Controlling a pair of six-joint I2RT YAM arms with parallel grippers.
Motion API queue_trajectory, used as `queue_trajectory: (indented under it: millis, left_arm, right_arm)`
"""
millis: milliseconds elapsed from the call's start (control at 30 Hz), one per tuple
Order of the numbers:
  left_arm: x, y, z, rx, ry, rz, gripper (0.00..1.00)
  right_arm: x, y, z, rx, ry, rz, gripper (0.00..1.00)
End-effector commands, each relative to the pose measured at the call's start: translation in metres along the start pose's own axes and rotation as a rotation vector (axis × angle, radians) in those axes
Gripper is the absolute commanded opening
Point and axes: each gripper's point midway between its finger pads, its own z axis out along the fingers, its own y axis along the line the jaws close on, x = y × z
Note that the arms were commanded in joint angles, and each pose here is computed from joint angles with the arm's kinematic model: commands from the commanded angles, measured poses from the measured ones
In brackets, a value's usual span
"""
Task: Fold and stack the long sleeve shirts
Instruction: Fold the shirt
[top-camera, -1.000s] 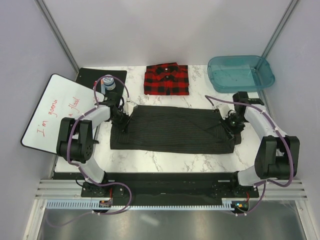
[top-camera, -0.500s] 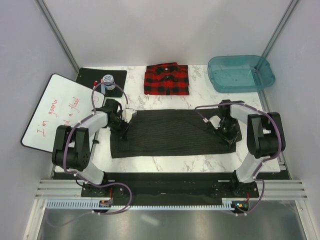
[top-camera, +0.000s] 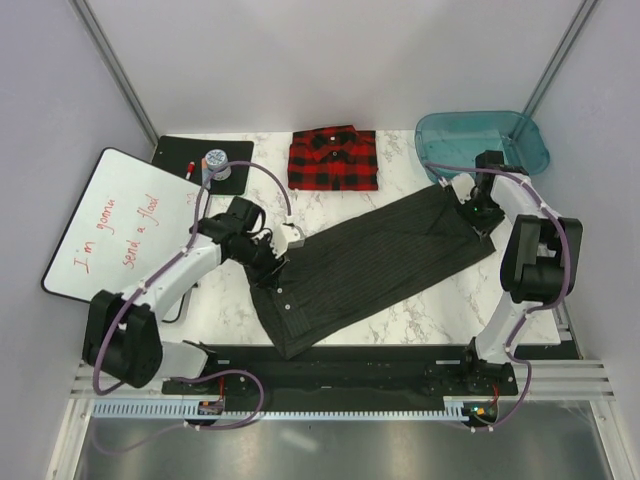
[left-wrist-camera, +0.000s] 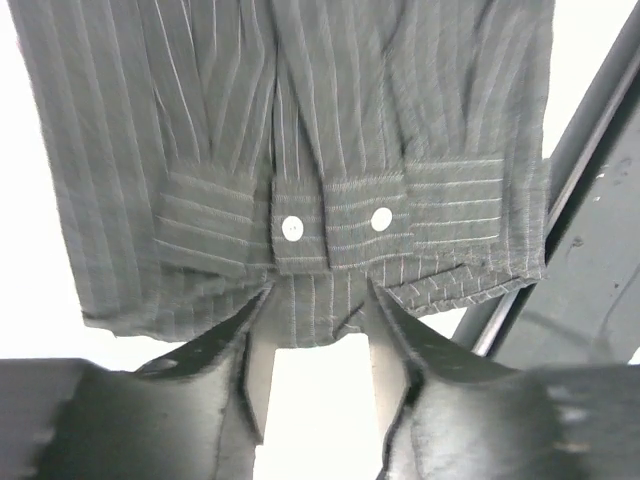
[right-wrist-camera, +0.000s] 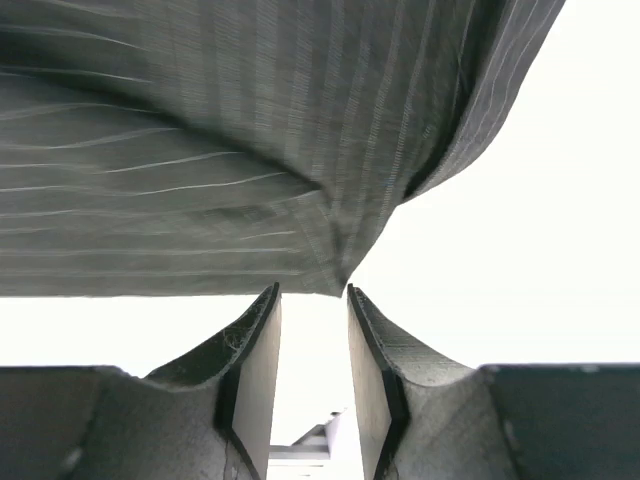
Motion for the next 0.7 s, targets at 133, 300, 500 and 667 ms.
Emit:
queue_trajectory:
  millis: [133,300,500,667]
  left_arm:
    - [-0.079,0.002,-0.085,0.001,-0.480,-0.143,0.75]
    - [-0.070,0.005,-0.104,0.065,-0.650,-0.676,0.99]
    - [-0.054,-0.002,-0.105,0.114,-0.752,-0.953,0.99]
    - [-0.025,0.006,-0.095,0.054,-0.719,-1.185,0.99]
  right_arm:
    - [-0.066,0.115,-0.079,-0.355,-0.331,-0.061,0.43]
    - [-0.091,0.219,-0.083,-0.556,-0.373,-0.230,0.41]
    - [-0.108,0.329,-0.070,-0.688,-0.367,-0.411,0.38]
    - [-0.122,0.383,-0.043,-0.748,-0.328,-0.384,0.36]
